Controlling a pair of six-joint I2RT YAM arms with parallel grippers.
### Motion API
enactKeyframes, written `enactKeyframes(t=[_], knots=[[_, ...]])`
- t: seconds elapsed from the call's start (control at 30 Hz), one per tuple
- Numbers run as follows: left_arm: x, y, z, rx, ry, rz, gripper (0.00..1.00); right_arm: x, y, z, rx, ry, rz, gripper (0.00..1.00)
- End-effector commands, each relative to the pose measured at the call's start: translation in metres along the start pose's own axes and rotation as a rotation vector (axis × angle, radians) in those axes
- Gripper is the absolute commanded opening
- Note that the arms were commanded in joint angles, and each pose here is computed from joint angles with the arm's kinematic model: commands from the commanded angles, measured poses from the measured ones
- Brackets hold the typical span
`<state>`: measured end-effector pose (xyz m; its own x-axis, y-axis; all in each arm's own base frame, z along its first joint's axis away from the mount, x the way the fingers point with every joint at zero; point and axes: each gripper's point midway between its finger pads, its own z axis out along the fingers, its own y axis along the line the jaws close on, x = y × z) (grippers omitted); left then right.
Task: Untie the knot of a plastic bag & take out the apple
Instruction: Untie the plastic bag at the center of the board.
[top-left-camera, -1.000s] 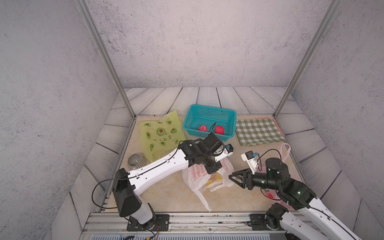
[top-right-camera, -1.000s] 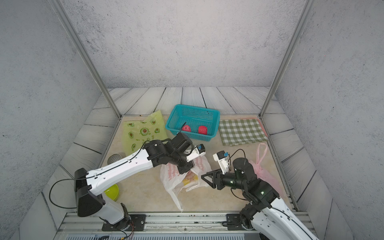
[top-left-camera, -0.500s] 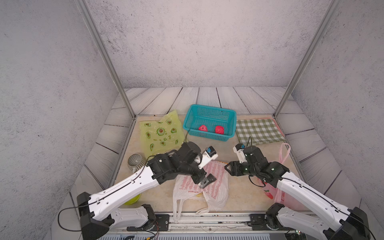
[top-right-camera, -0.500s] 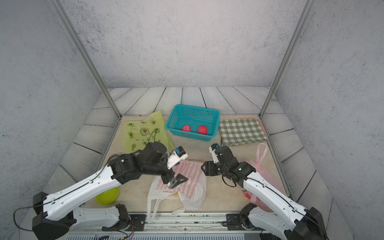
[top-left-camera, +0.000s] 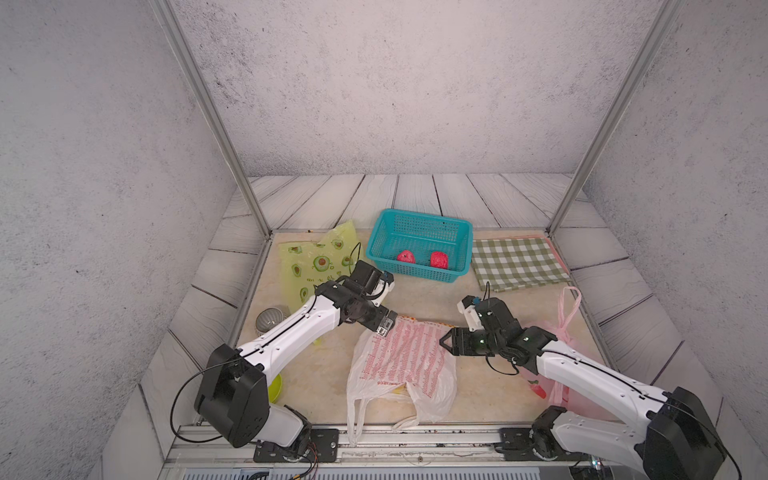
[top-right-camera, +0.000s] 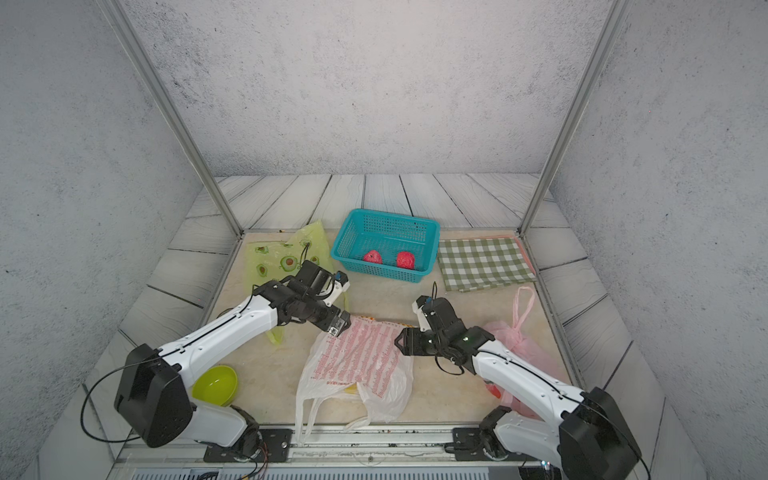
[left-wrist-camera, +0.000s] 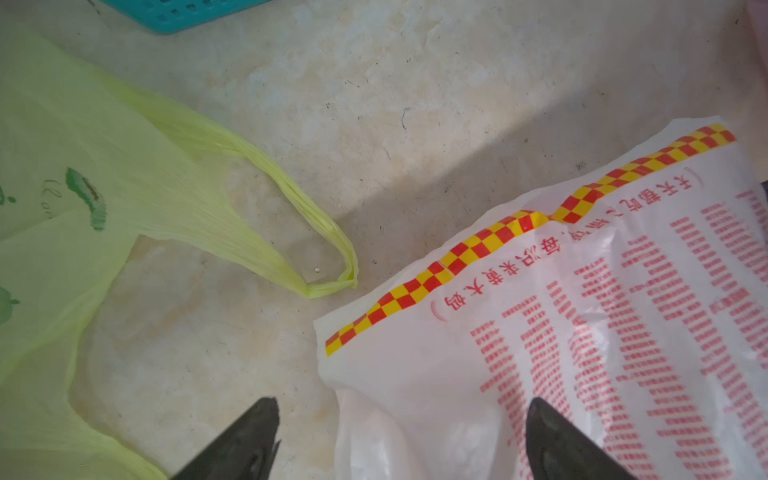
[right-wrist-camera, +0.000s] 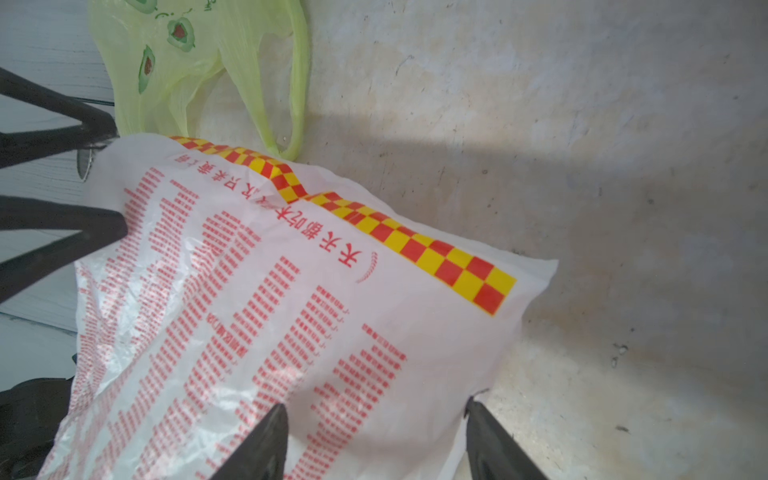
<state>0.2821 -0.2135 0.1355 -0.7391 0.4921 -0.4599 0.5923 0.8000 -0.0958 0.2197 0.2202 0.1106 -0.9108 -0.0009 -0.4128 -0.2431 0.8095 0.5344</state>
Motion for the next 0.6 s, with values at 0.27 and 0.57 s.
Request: enactKeyframes(t=[0.27,0.57], knots=[[-0.018,-0.015,0.008,0.101,-0.056,-0.049,0.2,-0.021,-0.014,0.014,-0.019,-0.05,0.117,0.56],[-0.041,-0.005,-0.001,0.042,-0.131,-0.046,0.0,-0.065,-0.006,0.008,-0.04,-0.093,0.081,0.12]])
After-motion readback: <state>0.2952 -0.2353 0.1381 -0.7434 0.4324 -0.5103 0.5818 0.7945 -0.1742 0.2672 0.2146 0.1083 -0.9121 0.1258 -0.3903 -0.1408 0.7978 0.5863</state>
